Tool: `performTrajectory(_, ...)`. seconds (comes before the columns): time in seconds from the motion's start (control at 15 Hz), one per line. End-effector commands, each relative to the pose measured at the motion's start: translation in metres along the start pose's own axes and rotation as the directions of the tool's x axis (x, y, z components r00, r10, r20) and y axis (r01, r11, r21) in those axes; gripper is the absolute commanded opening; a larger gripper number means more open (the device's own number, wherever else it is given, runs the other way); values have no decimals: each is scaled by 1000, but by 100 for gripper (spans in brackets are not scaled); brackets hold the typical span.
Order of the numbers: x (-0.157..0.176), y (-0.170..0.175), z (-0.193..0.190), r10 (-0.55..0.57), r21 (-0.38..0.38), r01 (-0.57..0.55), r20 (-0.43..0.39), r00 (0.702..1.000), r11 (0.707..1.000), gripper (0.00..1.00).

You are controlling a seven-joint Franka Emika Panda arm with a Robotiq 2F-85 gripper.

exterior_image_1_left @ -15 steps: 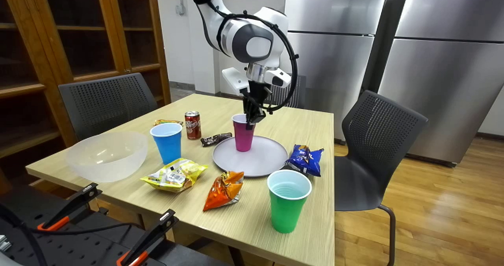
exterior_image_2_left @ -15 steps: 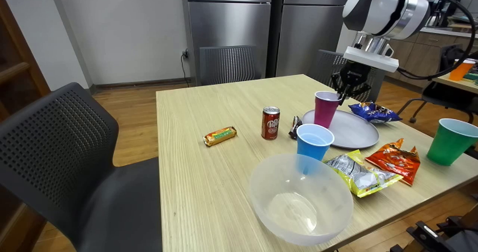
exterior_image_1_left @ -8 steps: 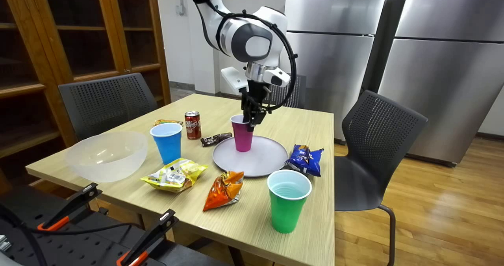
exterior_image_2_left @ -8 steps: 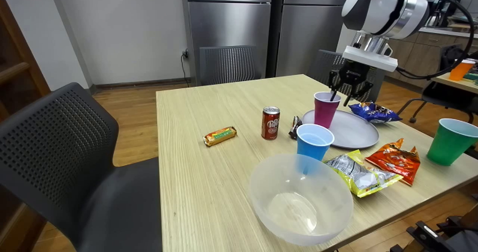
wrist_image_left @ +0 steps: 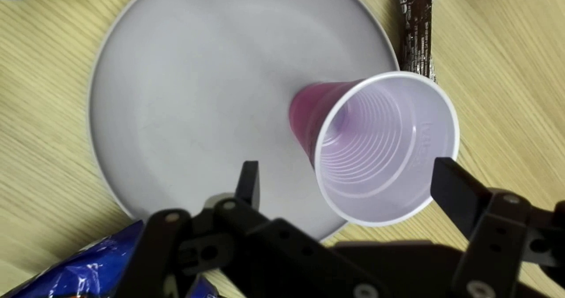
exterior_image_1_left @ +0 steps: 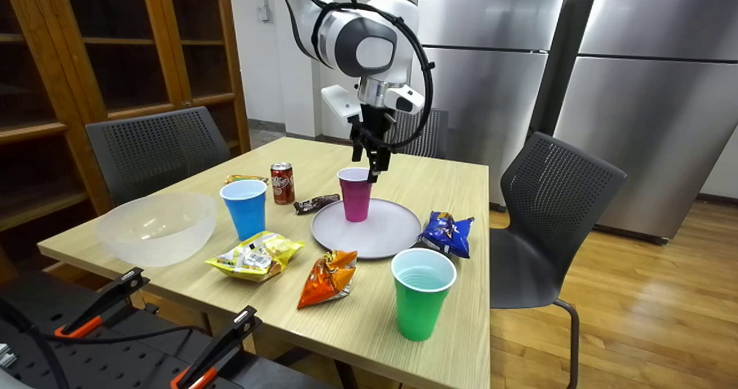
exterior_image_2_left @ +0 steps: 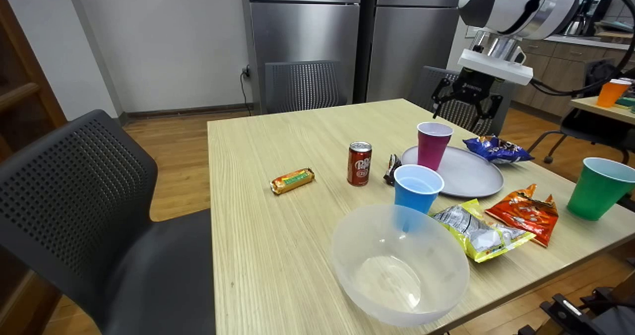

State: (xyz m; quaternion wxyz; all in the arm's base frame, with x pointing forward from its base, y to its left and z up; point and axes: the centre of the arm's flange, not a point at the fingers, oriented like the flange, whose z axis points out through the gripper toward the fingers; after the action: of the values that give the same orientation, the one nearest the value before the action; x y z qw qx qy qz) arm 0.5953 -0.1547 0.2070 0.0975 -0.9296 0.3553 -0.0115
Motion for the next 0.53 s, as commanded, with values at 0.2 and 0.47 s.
performTrajectory(0.2, -36, 20, -39, 51, 40, -48, -58, 997, 998, 100)
performTrajectory(0.47, -44, 38, -46, 97, 58, -93, -74, 993, 994, 100)
